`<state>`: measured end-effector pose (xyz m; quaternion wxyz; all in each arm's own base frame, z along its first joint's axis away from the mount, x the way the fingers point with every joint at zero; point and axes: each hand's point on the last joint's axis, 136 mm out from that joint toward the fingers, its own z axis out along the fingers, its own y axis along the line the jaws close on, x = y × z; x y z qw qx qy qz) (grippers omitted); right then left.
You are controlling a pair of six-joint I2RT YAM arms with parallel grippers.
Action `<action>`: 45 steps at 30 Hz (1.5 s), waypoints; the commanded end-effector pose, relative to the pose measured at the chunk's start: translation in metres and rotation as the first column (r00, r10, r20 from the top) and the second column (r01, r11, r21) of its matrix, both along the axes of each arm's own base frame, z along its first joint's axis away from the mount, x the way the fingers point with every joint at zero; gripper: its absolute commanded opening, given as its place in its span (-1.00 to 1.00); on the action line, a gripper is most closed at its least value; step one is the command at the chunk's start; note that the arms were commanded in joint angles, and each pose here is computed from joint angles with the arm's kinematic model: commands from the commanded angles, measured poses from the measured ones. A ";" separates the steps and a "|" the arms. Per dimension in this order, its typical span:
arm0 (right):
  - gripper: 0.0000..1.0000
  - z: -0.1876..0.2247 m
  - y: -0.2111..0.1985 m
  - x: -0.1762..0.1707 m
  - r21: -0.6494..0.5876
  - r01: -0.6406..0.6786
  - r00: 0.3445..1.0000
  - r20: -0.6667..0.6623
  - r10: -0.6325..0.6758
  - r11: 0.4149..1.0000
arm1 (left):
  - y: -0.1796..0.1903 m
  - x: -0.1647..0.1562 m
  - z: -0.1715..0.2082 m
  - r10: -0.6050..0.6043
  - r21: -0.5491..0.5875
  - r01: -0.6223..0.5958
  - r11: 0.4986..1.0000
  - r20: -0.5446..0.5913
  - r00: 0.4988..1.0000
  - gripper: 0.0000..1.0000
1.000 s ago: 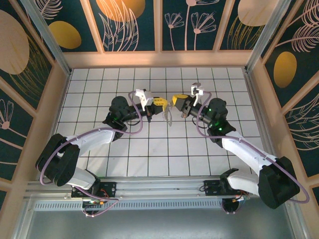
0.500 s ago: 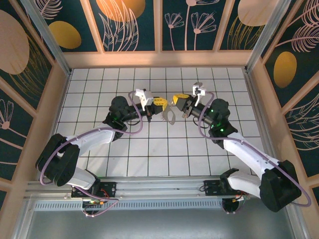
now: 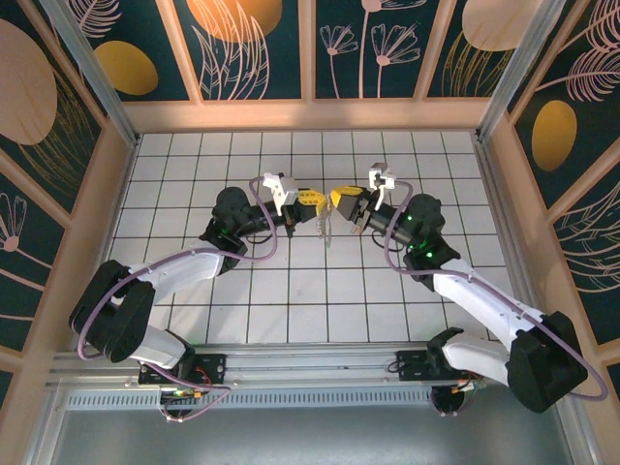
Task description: Put the keys on the keyring
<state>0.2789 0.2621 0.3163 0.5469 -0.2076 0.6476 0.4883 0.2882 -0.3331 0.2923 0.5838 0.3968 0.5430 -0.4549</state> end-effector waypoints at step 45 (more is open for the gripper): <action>-1.00 -0.032 0.000 0.005 -0.029 -0.038 0.997 -0.061 0.036 0.999 | -0.003 -0.008 0.030 -0.033 -0.054 0.037 0.998 0.083 0.996 -1.00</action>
